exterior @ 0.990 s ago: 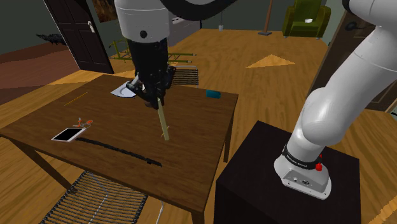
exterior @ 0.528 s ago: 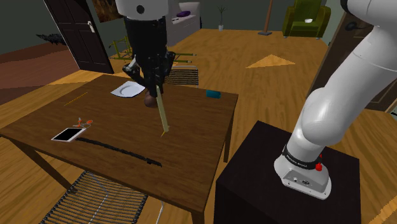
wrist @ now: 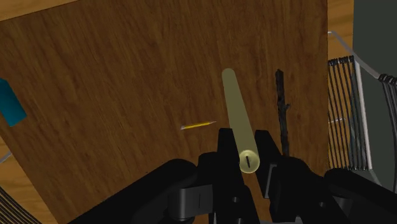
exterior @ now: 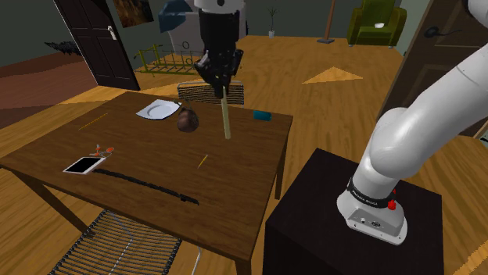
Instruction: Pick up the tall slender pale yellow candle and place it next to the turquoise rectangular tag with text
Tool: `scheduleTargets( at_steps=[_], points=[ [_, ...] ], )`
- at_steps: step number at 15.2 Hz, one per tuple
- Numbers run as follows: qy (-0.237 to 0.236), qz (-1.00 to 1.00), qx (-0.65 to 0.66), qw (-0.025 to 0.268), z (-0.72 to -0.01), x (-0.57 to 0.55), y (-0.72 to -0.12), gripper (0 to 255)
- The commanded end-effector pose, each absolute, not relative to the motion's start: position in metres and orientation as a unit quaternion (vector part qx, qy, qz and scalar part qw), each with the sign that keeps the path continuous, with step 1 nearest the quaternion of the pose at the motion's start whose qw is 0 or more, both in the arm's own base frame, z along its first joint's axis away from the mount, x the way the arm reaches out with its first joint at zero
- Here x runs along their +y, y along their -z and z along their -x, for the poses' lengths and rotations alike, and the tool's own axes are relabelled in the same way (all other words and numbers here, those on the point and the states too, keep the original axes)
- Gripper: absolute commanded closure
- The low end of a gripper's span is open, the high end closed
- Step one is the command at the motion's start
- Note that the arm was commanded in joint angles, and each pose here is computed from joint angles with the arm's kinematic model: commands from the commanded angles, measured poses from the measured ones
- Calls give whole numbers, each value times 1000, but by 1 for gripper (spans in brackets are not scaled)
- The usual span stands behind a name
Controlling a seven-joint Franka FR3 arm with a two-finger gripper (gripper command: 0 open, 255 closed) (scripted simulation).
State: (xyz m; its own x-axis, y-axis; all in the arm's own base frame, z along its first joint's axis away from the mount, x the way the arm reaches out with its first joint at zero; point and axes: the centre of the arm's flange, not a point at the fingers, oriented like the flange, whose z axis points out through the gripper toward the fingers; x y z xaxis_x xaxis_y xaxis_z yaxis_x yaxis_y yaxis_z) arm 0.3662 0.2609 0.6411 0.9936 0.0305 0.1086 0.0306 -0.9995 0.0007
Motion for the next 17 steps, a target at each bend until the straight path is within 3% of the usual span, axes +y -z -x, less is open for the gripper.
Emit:
scheduleTargets(
  at_steps=[1, 17],
  points=[
    [54, 998, -16, 1, -368, 234, -641, 255],
    [54, 998, -16, 1, -383, 23, -642, 255]
  ],
)
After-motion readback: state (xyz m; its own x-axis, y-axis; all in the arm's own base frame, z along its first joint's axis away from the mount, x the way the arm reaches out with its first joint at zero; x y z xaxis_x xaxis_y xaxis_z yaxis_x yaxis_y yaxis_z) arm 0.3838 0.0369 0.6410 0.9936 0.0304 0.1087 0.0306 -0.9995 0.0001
